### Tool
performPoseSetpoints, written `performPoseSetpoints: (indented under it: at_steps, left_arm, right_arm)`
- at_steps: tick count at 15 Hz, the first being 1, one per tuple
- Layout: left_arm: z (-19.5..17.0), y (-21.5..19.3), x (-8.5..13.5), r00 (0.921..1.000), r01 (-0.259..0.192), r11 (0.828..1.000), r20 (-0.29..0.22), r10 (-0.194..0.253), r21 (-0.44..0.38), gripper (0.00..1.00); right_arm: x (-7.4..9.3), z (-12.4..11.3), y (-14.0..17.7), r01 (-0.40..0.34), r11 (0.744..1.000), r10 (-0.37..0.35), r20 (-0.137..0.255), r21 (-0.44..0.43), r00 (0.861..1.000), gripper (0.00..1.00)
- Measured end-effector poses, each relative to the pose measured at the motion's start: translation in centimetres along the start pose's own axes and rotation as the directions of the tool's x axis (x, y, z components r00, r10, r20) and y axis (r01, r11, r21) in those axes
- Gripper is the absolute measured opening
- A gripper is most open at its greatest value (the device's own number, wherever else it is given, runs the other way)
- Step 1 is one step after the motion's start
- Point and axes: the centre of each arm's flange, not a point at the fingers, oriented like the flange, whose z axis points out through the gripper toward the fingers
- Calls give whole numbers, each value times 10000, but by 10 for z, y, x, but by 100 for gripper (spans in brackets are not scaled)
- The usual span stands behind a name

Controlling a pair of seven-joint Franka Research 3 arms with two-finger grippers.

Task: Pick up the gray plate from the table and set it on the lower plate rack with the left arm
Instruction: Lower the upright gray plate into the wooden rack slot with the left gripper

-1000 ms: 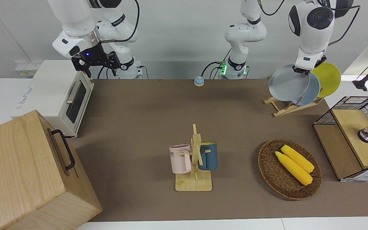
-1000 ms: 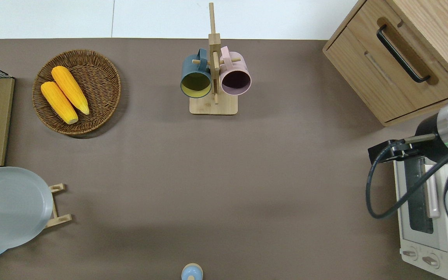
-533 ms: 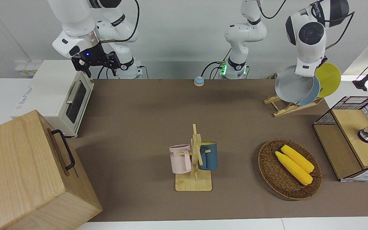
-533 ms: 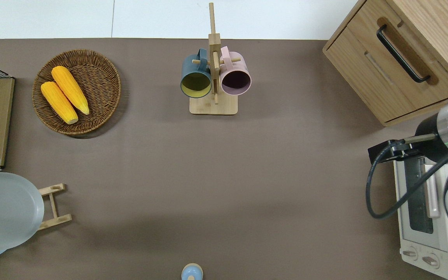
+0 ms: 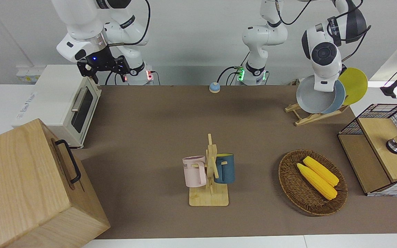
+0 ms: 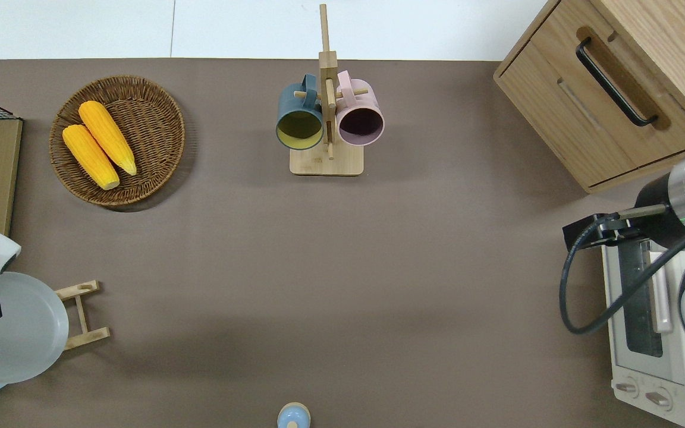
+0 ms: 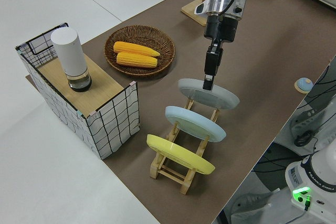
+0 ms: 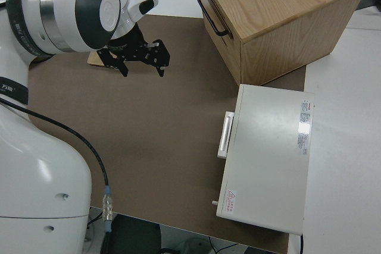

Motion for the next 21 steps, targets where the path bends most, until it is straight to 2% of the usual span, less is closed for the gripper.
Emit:
performPoseSetpoints:
  at_steps: [7,15,18,21]
  left_arm:
    - [16,35,5,9983,583,9982,63,-584,165,4]
    - [11,38,5,9978,582,9914,-378,-542,1171,4]
    - [8,38,4,9966,716,9845,-511,-642,1604,4]
    - [9,39,2,9946,968,9805,-543,-887,1708,4]
  right_arm:
    - [0,0,0,0,10000,0,0,0,10000,99]
    - [0,0,0,0,10000,0,0,0,10000,99]
    - [0,0,0,0,10000,0,0,0,10000,99]
    - [0,0,0,0,10000,0,0,0,10000,99]
